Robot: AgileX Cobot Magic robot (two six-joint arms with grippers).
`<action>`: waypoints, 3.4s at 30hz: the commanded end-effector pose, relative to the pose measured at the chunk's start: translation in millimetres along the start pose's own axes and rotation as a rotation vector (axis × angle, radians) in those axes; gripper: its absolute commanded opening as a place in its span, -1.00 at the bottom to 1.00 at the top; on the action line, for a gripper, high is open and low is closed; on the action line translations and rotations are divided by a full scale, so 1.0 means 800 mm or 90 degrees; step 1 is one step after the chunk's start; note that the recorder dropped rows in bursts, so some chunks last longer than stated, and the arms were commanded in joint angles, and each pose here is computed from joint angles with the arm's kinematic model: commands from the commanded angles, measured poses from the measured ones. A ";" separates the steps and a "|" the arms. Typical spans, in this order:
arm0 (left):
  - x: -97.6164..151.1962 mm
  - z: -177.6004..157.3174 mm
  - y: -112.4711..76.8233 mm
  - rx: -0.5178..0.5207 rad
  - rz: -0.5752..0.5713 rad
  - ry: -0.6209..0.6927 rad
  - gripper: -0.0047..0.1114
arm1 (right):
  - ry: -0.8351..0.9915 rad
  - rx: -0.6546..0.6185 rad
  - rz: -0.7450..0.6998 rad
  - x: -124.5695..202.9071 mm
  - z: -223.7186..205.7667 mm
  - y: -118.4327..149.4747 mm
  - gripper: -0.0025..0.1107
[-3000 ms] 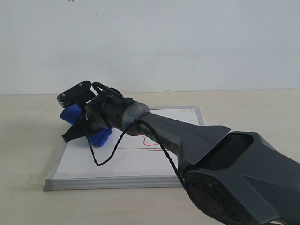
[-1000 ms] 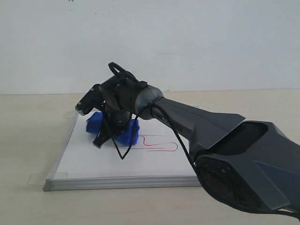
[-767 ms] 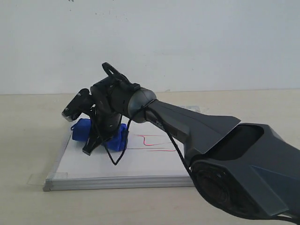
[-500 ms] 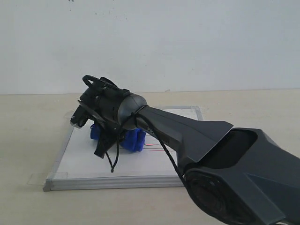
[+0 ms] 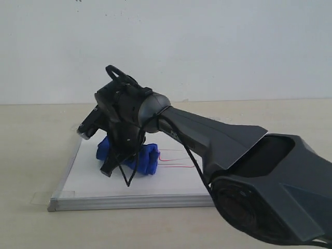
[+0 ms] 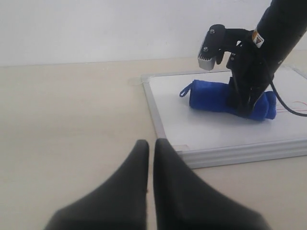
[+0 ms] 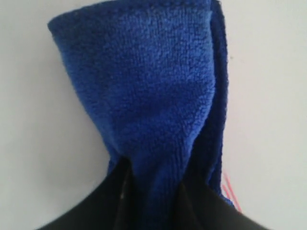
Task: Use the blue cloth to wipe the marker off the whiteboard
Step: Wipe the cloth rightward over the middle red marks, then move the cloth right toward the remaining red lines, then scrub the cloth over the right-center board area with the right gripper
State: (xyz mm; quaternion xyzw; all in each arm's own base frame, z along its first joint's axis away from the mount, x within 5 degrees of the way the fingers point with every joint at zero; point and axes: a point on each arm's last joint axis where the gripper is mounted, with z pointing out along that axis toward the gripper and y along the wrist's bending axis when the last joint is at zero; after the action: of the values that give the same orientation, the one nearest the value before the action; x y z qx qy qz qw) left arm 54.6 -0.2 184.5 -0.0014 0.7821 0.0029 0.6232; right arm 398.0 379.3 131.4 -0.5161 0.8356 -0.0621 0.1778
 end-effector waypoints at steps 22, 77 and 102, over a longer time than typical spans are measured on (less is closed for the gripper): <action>-0.002 -0.001 0.000 -0.002 0.002 -0.011 -0.85 | 0.089 0.069 0.105 0.043 0.011 -0.061 -0.96; -0.002 -0.001 0.000 -0.002 0.002 -0.011 -0.85 | 0.075 -0.205 0.152 0.054 -0.005 0.026 -0.96; -0.002 -0.001 0.000 -0.002 0.002 -0.011 -0.85 | 0.081 -0.076 0.416 0.140 0.023 -0.144 -0.96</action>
State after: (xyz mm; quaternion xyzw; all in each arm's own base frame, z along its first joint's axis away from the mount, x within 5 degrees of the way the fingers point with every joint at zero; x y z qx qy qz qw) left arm 54.6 -0.2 184.5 -0.0014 0.7821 0.0029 0.6232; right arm 459.1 203.5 136.9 -0.2366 0.9668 -0.0531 0.0812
